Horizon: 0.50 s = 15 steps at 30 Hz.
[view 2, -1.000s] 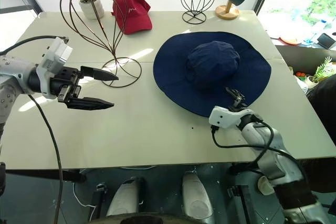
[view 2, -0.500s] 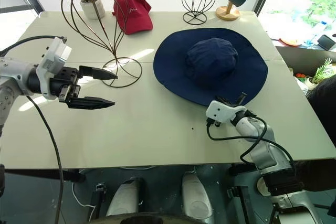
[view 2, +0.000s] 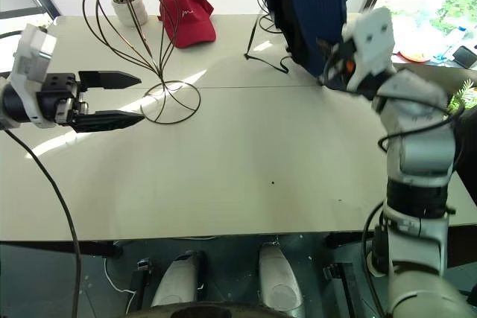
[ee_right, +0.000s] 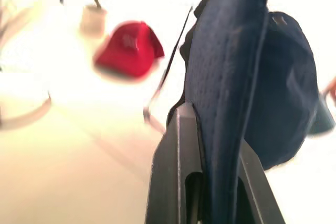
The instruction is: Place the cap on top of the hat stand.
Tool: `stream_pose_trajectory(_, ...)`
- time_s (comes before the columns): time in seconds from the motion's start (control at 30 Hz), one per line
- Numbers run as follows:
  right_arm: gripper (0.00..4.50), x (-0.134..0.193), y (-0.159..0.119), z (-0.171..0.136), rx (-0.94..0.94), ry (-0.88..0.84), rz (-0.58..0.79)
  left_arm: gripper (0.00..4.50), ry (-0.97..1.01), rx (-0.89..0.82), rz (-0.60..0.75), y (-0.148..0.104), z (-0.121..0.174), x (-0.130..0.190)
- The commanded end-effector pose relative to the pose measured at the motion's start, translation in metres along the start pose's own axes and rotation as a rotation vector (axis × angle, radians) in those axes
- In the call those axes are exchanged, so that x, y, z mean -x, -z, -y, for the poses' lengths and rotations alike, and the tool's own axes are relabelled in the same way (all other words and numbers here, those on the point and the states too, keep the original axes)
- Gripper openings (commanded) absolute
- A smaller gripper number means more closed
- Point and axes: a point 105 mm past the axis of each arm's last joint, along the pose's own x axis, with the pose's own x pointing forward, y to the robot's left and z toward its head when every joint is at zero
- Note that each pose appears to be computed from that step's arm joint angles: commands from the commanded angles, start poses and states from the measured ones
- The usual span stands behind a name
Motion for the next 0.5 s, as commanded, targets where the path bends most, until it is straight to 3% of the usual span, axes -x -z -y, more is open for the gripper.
stream_pose_trajectory(0.03, 0.06, -0.027, -0.045, 0.009, 0.122, -0.026, 0.111, 4.50, -0.124, -0.047, 0.089, -0.032, -0.007, 0.032)
stream_pose_trajectory(0.23, 0.06, -0.079, -0.096, -0.008, 0.322, -0.113, 0.239, 4.50, -0.331, -0.067, 0.121, -0.046, -0.017, 0.081)
stream_pose_trajectory(0.5, 0.06, -0.111, -0.122, -0.084, 0.769, -0.317, 0.404, 4.50, -0.553, -0.092, 0.088, -0.056, -0.013, 0.142)
